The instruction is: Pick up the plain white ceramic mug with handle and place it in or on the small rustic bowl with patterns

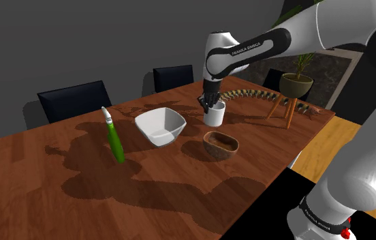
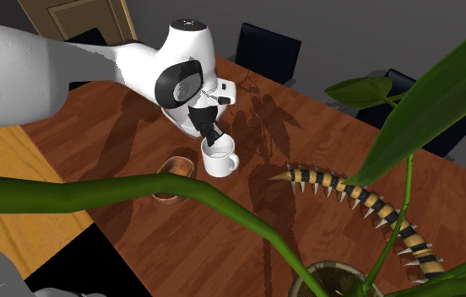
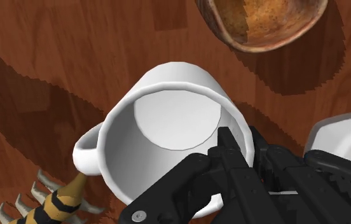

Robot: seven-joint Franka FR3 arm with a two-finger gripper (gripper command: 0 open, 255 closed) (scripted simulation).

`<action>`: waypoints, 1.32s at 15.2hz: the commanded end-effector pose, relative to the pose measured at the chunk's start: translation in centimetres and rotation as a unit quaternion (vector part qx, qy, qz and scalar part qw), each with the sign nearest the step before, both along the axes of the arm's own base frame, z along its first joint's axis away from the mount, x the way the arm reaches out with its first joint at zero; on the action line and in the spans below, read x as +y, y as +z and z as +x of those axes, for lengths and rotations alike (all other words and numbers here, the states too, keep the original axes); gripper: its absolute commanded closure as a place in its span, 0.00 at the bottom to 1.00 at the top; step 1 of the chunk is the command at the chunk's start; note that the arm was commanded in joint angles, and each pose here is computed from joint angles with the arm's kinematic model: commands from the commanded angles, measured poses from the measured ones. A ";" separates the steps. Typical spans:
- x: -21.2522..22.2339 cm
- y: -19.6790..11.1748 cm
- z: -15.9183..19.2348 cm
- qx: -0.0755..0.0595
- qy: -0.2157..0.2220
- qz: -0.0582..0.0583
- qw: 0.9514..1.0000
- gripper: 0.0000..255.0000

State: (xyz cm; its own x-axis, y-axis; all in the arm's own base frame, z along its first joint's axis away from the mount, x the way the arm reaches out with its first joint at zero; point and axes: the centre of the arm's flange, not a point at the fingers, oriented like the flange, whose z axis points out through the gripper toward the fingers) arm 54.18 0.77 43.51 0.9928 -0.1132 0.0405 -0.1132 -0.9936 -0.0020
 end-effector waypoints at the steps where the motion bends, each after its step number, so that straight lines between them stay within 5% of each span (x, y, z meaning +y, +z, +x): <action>1: 0.0 1.1 0.0 0.000 0.000 0.000 1.000 1.00; 14: 0.0 7.8 0.0 0.000 0.000 0.000 1.000 1.00; 20: 4.1 9.7 -6.5 0.000 0.000 0.000 1.000 1.00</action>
State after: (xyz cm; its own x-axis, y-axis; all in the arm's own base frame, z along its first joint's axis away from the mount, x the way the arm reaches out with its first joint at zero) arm 48.91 4.08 52.48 0.9928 -0.1124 0.0403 -0.1124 -0.9937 -0.0023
